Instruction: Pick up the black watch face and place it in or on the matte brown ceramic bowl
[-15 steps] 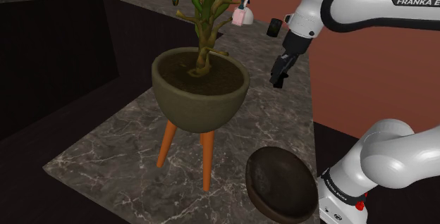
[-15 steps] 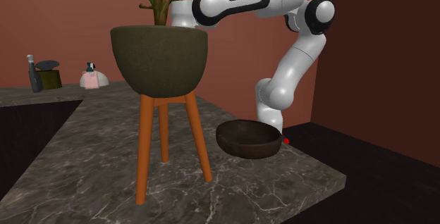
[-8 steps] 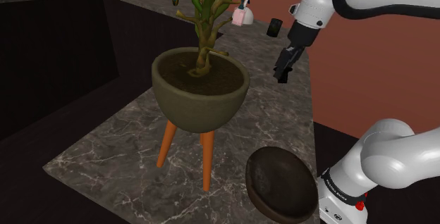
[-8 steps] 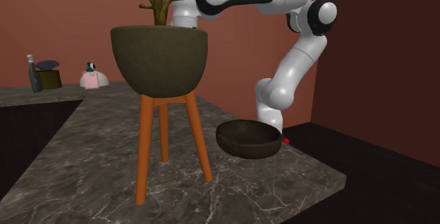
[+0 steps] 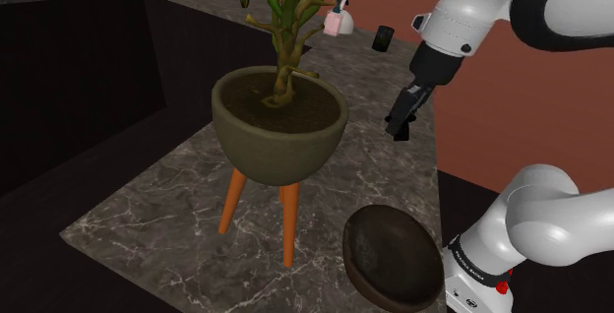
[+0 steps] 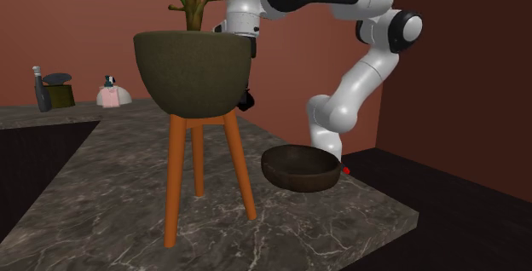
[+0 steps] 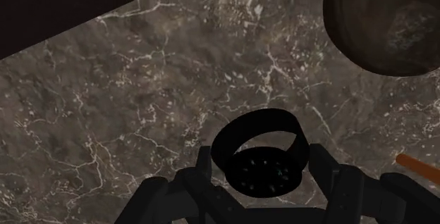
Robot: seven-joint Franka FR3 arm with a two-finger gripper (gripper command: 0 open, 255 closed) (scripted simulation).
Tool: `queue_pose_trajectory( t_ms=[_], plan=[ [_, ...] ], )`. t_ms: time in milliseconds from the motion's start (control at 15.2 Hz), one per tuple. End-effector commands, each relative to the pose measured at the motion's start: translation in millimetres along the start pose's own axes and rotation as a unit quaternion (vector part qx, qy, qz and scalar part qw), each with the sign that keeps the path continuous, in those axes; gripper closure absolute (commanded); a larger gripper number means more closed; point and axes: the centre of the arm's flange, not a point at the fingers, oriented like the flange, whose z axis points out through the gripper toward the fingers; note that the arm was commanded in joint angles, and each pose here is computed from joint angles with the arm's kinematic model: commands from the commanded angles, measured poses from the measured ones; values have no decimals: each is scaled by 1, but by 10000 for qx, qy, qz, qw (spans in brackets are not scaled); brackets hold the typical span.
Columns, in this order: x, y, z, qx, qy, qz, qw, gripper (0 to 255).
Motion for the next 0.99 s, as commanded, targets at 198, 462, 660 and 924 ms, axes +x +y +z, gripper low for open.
queue_pose_trajectory(
  t_ms=[198,462,660,924],
  plan=[
    [-36,-56,-3,0,-3,7,10000,255],
    [-64,-101,-5,0,-3,7,10000,255],
    [-86,-135,-7,0,-3,7,10000,255],
    [-113,-179,-9,0,-3,7,10000,255]
  ],
)
